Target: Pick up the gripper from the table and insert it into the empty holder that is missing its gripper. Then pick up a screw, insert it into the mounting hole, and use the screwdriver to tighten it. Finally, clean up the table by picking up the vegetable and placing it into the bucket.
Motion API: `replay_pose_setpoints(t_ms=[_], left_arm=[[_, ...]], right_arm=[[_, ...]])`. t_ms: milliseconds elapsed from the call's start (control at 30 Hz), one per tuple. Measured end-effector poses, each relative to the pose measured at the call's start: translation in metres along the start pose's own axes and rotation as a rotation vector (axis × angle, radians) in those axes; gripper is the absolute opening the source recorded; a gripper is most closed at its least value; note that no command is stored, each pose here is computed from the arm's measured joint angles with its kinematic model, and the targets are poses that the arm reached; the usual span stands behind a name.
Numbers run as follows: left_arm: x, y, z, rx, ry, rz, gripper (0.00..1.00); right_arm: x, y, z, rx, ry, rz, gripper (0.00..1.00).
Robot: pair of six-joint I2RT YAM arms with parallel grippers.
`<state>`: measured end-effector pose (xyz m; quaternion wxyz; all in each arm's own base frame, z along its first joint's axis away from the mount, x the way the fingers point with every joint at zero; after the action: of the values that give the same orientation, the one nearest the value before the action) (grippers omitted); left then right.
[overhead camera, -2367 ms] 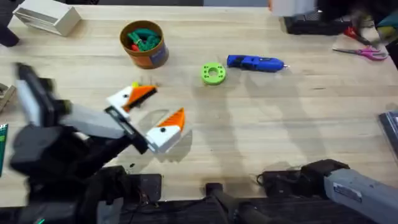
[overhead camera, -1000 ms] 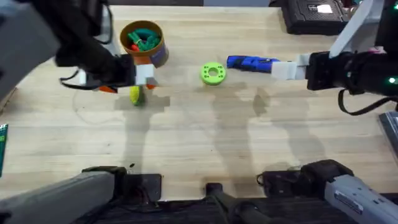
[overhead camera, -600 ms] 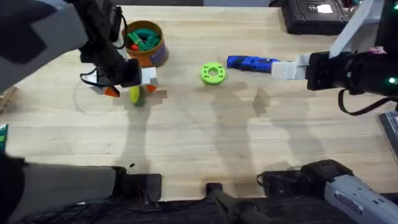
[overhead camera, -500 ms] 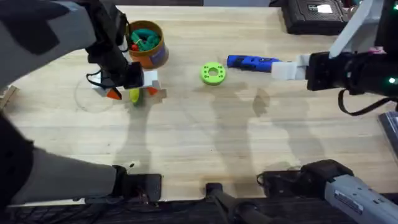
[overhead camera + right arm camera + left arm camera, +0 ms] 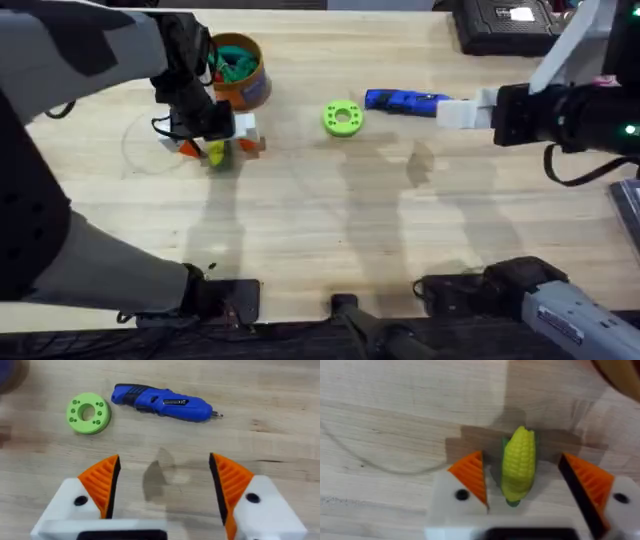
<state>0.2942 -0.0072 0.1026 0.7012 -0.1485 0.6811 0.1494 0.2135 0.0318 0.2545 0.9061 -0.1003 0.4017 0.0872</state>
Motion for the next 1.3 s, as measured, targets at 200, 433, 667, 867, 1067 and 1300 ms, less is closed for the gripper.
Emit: replay_pose_setpoints(t_ms=[200, 433, 667, 867, 1067, 1300], left_arm=[[0.0, 0.001, 0.0, -0.002, -0.003, 0.009, 0.419], [-0.001, 0.001, 0.001, -0.003, -0.011, 0.012, 0.029], [-0.001, 0.002, -0.001, -0.002, 0.004, 0.019, 0.029], [-0.005, 0.004, -0.005, -0.002, 0.016, 0.025, 0.029], [-0.042, 0.008, -0.012, -0.003, -0.068, -0.016, 0.029], [-0.107, 0.015, -0.026, -0.006, -0.261, -0.112, 0.029]], right_arm=[[0.0, 0.0, 0.0, 0.0, 0.0, 0.0, 0.977], [0.0, 0.0, 0.0, 0.0, 0.0, 0.0, 0.977], [0.0, 0.0, 0.0, 0.0, 0.0, 0.0, 0.977], [0.0, 0.0, 0.0, 0.0, 0.0, 0.0, 0.977], [0.0, 0.0, 0.0, 0.0, 0.0, 0.0, 0.977], [0.0, 0.0, -0.001, 0.0, 0.007, 0.001, 0.977]])
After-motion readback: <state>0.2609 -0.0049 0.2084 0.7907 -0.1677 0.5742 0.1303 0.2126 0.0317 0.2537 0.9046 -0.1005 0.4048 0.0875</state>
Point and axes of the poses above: each hand's point on the last joint's axis, 136 mm out from that joint toward the fingers, its own x axis out along the fingers, its own y axis along the line the jaws close on, z = x × y, the point moved 7 cm from there along -x, back along the fingers, and after that the axes turned 12 degrees about -x, right-handed, at the moved point
